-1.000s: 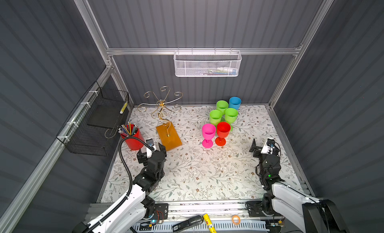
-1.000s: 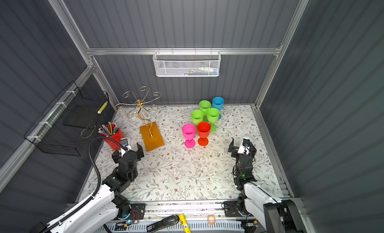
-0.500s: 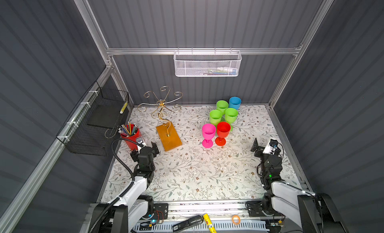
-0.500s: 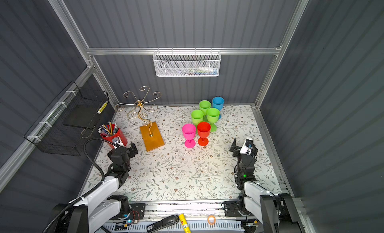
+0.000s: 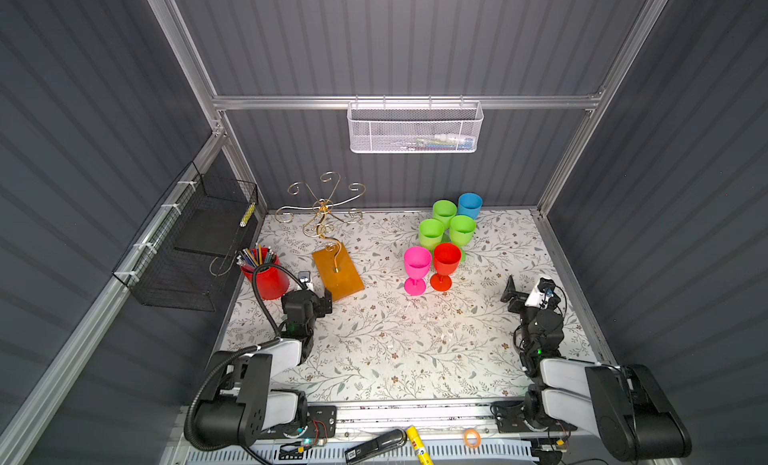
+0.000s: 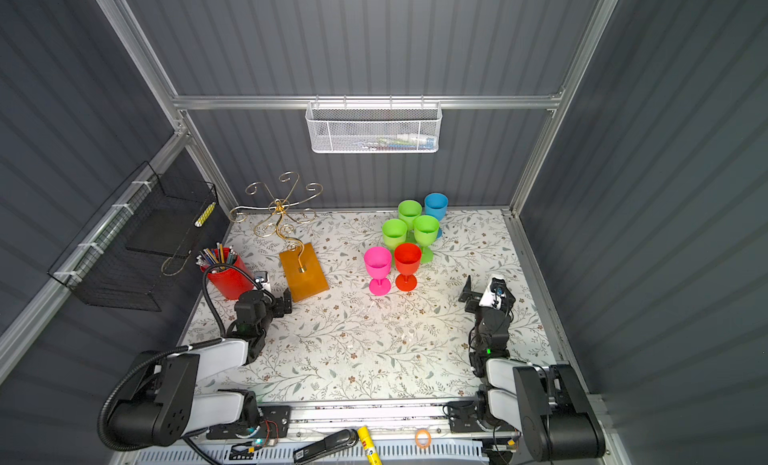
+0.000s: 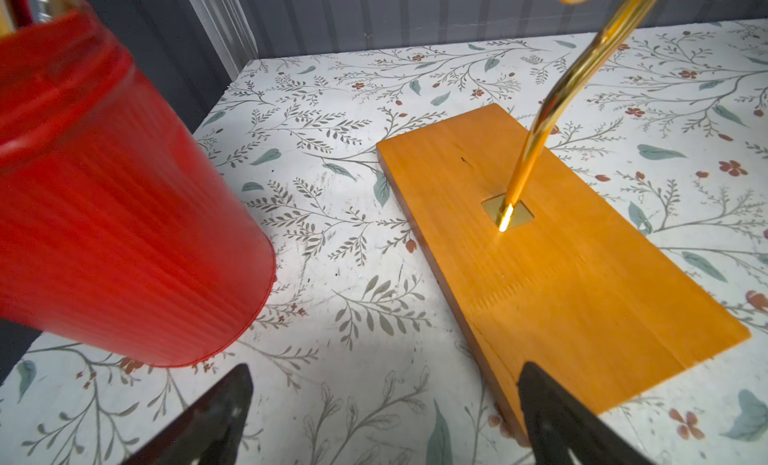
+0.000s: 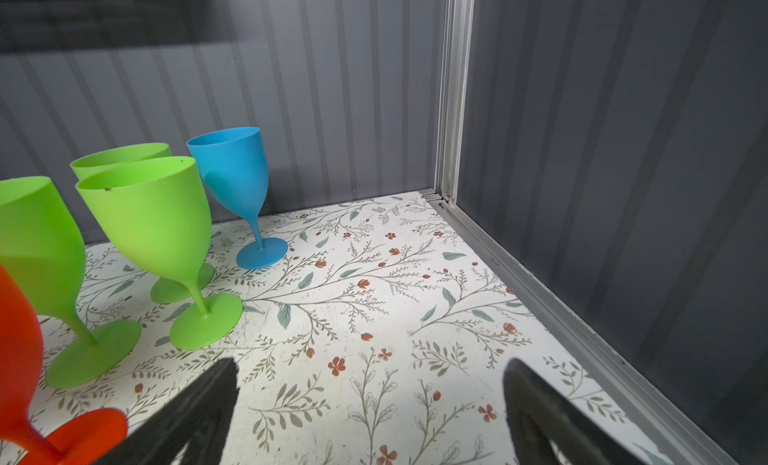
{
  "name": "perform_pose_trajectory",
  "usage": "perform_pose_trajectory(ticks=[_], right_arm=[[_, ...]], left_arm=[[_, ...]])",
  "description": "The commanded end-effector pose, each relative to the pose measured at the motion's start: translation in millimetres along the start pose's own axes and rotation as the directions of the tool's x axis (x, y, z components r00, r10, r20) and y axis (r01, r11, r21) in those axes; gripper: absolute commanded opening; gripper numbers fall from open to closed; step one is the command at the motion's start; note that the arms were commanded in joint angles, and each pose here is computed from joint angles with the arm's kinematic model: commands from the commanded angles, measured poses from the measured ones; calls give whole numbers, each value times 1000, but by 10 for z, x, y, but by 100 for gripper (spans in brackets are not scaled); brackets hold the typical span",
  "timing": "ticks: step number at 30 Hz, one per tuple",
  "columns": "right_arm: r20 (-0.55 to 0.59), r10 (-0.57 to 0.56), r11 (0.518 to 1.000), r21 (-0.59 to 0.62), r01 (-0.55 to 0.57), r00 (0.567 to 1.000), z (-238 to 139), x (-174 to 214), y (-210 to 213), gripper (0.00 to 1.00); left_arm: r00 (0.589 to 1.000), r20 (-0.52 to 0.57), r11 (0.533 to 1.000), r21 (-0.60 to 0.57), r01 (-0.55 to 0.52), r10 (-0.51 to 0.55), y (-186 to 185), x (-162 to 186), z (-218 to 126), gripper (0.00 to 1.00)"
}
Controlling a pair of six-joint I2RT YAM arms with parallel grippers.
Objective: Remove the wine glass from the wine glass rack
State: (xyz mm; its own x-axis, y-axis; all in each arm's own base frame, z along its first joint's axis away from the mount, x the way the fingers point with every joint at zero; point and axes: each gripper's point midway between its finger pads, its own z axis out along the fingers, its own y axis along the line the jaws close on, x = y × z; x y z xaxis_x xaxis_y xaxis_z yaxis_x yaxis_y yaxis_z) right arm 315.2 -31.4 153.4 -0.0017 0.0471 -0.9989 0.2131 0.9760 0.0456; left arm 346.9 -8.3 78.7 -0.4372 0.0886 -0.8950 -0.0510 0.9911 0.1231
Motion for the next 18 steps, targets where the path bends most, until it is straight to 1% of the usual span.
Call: perform_pose_trajectory(ticks=[1,6,9,12,15,17,18], right_arm=[[31,27,1000,13,-28,999,22,-70,-66,99],[23,52,999,8,-52,998,131,-14,-113,99],[9,61,998,13,-61,998,202,88,-137,99],[-19,64,998,6,-64,998,269,169,-131,99],[-20,74,997,-2,-74,997,282,166,-142,99],[-21,80,997,-2,-80,997,292,169,-154,99],[-23,84,996,-5,-85,996,302,173,-156,99]], left_arm=[[996,88,1000,15,-24,22,-29,-298,75,100],[994,101,998,41,-39,35,-92,-354,220,100],[993,115,998,49,-35,29,-124,-397,315,100],[993,119,996,84,-26,16,-199,-322,414,100],[990,138,998,62,-10,1,-174,-223,466,100],[988,152,999,48,-4,-4,-158,-236,506,100],[994,111,999,37,-1,-4,-137,-223,547,100]])
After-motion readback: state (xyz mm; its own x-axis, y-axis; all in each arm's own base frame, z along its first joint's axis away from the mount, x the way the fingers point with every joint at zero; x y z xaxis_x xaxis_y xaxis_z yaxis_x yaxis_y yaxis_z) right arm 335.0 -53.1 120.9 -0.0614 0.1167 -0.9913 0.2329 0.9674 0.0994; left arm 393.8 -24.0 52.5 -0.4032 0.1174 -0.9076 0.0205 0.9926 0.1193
